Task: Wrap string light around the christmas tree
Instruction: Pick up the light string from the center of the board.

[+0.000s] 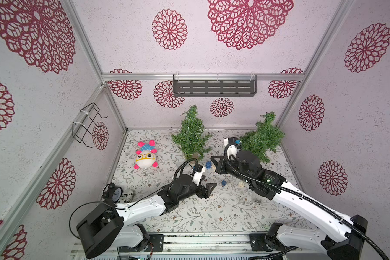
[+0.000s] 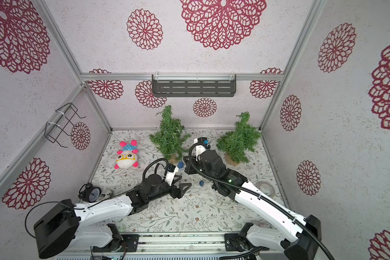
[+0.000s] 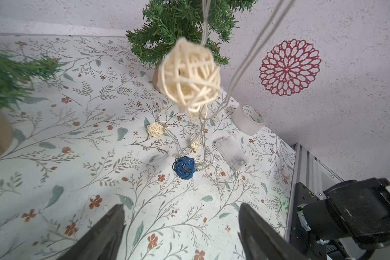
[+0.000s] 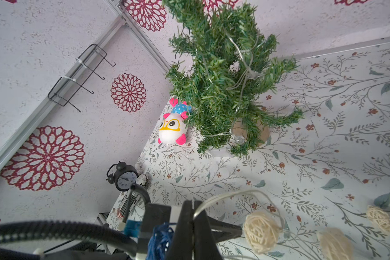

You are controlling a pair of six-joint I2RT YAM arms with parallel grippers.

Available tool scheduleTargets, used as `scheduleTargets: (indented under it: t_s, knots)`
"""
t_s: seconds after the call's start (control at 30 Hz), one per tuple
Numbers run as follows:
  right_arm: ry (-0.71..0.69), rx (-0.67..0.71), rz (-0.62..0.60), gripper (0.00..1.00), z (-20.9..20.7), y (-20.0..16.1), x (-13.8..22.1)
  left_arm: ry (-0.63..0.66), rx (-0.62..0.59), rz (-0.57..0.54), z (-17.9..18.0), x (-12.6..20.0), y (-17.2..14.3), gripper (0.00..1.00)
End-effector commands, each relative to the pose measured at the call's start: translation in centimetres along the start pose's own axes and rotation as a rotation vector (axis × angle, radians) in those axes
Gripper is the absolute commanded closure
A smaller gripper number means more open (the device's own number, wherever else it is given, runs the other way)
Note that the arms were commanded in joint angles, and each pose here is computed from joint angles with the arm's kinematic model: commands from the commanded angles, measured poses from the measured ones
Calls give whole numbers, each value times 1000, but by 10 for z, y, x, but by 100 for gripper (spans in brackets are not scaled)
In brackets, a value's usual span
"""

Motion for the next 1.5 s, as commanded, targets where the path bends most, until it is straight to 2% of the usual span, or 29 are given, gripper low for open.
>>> scheduleTargets:
  t_s: [0.0,0.17,0.5,0.73,0.77,0.87,0.97,1.07,1.2,1.3,1.47]
  knots:
    - [19,50,-91,100,16,33,21,-53,12,-99,-22,-15,12,18]
    - [5,90,-127,100,20,50,29,-125,70,-156,-40,-39,1,19]
    - [31,107,-180,100,30,66,41,-93,-4,-87,-49,-96,-16,18]
    - [36,131,-203,100,34,76,45,-80,-4,-51,-46,-123,-16,35]
    - [34,135,-207,100,34,78,45,-73,-4,-28,-42,-129,-29,40]
    - [22,146,-224,100,30,84,47,-118,-7,-74,-47,-125,-23,61]
    - [-13,161,-245,100,21,91,50,-187,17,-165,-54,-107,-4,78]
    - [-50,168,-287,100,9,102,57,-236,33,-175,-58,-90,6,100]
    - [-95,187,-332,100,-4,116,69,-264,15,-120,-63,-64,12,100]
    - [-132,187,-346,100,-13,120,75,-216,-17,-70,-57,-41,15,100]
    - [-82,178,-349,100,-8,122,76,-181,-48,13,-48,-47,0,100]
Point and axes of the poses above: each gripper's point midway between its finger pads, its own x axis back along the fingers, its own z axis along the line the jaws close on, y = z × x, the point moved 5 cm from there along x, back along the fingers, and after that the axes turned 6 degrees about -x, right-handed, at the moved point
